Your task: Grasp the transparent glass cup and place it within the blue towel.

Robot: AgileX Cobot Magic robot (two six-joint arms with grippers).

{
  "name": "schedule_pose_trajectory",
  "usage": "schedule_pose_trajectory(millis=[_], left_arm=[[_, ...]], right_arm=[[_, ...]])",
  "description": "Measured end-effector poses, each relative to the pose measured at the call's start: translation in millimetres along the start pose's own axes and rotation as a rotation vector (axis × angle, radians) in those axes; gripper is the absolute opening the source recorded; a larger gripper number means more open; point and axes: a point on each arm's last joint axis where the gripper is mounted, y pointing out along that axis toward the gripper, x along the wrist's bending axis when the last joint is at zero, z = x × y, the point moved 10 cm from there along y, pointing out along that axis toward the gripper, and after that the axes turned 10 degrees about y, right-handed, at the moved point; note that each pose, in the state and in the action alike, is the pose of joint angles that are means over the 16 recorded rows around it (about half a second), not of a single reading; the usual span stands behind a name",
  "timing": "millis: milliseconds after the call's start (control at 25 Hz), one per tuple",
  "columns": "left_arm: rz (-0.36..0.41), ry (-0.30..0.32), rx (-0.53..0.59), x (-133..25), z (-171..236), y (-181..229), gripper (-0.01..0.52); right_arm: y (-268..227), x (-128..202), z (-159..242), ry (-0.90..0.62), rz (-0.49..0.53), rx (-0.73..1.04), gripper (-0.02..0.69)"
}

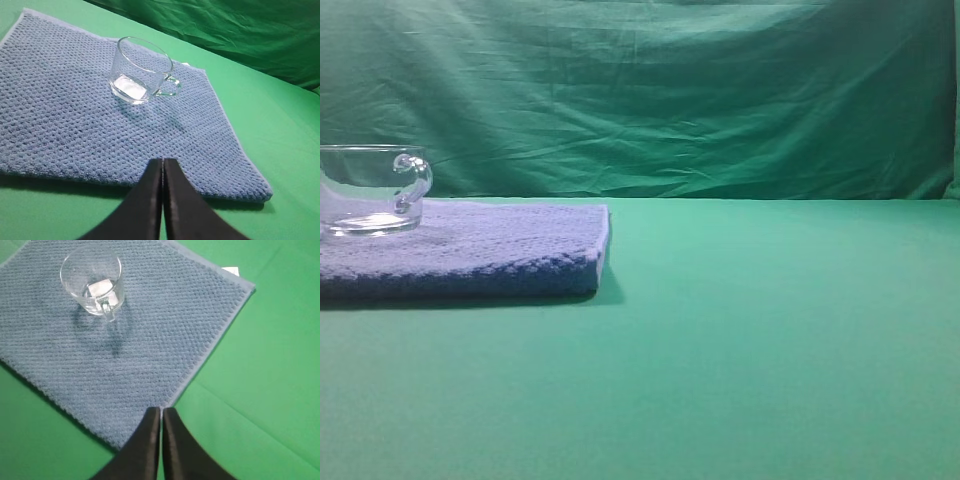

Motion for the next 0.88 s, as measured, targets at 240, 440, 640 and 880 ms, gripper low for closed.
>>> schedule_pose_trajectory(millis=[240,440,640,880], left_arm=[[0.000,0.000,0.000,0.0,0.0,0.0,0.000],[0.000,0.000,0.000,0.0,0.0,0.0,0.000],[0.000,0.000,0.000,0.0,0.0,0.0,0.000],[0.000,0.000,0.000,0.0,0.0,0.0,0.000]], right_arm=[[-37.4,-10.6,48.5,0.008,-0.024,-0.073,0.000],[-58.4,-17.7,79.3,0.011,-0.031,-0.094,0.000],[-72.6,-24.7,96.5,0.003,-0.017,-0.096,0.000],[-85.7,-37.5,97.2,0.006,0.035,-0.136,0.000]])
